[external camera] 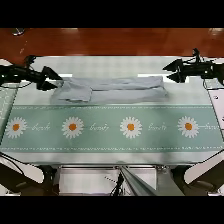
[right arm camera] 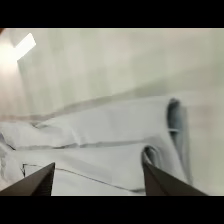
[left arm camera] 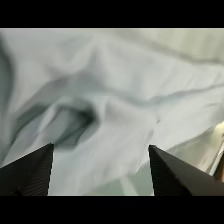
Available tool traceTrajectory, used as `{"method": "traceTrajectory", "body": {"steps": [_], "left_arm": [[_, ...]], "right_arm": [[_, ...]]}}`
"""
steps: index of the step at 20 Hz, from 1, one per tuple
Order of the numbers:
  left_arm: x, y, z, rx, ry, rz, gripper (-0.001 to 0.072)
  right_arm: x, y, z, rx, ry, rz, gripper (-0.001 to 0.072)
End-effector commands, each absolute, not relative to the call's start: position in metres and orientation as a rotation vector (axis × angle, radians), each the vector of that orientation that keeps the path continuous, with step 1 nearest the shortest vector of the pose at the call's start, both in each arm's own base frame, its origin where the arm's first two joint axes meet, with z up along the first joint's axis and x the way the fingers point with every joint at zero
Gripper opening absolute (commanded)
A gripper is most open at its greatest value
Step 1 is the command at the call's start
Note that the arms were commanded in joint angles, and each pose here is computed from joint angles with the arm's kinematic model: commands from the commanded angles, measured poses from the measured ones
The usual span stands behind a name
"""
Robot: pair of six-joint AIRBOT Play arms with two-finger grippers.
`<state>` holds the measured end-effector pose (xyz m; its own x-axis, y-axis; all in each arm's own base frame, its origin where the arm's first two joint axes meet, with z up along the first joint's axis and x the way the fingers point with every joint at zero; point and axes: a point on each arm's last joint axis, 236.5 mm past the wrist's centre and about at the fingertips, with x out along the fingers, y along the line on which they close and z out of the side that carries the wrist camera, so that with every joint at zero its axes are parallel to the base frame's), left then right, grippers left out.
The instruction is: Fold the shirts.
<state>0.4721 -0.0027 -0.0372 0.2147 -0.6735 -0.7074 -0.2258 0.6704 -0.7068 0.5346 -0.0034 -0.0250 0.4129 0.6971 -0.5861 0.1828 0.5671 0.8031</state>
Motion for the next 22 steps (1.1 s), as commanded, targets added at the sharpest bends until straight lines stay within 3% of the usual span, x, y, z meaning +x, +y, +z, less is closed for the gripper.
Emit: {"method": "traceTrajectory", "body": {"steps": [1, 4, 8, 16, 17, 18, 19, 20, 21, 22], "left_arm": [[0.424, 0.063, -0.017, -0.736, 1.419, -0.238, 0.0703], [0.412, 0.092, 0.005, -0.713, 1.222, -0.105, 0.0703], [0.393, 0.063, 0.028, -0.630, 0.975, -0.092, 0.0703], [0.371, -0.020, 0.031, -0.589, 0.964, -0.247, 0.0703], [0.374, -0.027, 0.033, -0.579, 0.958, -0.260, 0.0701], [0.376, -0.034, 0.033, -0.565, 0.953, -0.272, 0.0699], [0.375, -0.043, 0.034, -0.554, 0.958, -0.292, 0.0657], [0.374, -0.050, 0.035, -0.544, 0.966, -0.312, 0.0380], [0.373, -0.057, 0.035, -0.536, 0.972, -0.330, 0.0019], [0.372, -0.064, 0.035, -0.518, 0.975, -0.352, 0.0020]], "right_arm": [[0.510, -0.054, -0.013, 0.987, 1.153, 0.393, 0.0633], [0.484, -0.080, -0.043, 0.907, 1.278, 0.279, 0.0632], [0.480, -0.056, -0.070, 0.849, 1.365, 0.274, 0.0632], [0.475, 0.058, -0.100, 0.736, 1.516, 0.468, 0.0631], [0.474, 0.069, -0.100, 0.719, 1.524, 0.484, 0.0583], [0.474, 0.076, -0.098, 0.707, 1.527, 0.494, 0.0328], [0.474, 0.079, -0.092, 0.698, 1.525, 0.508, 0.0018], [0.474, 0.077, -0.083, 0.681, 1.513, 0.512, 0.0022], [0.474, 0.069, -0.071, 0.655, 1.493, 0.497, 0.0022], [0.474, 0.055, -0.058, 0.616, 1.475, 0.459, 0.0022]]}}
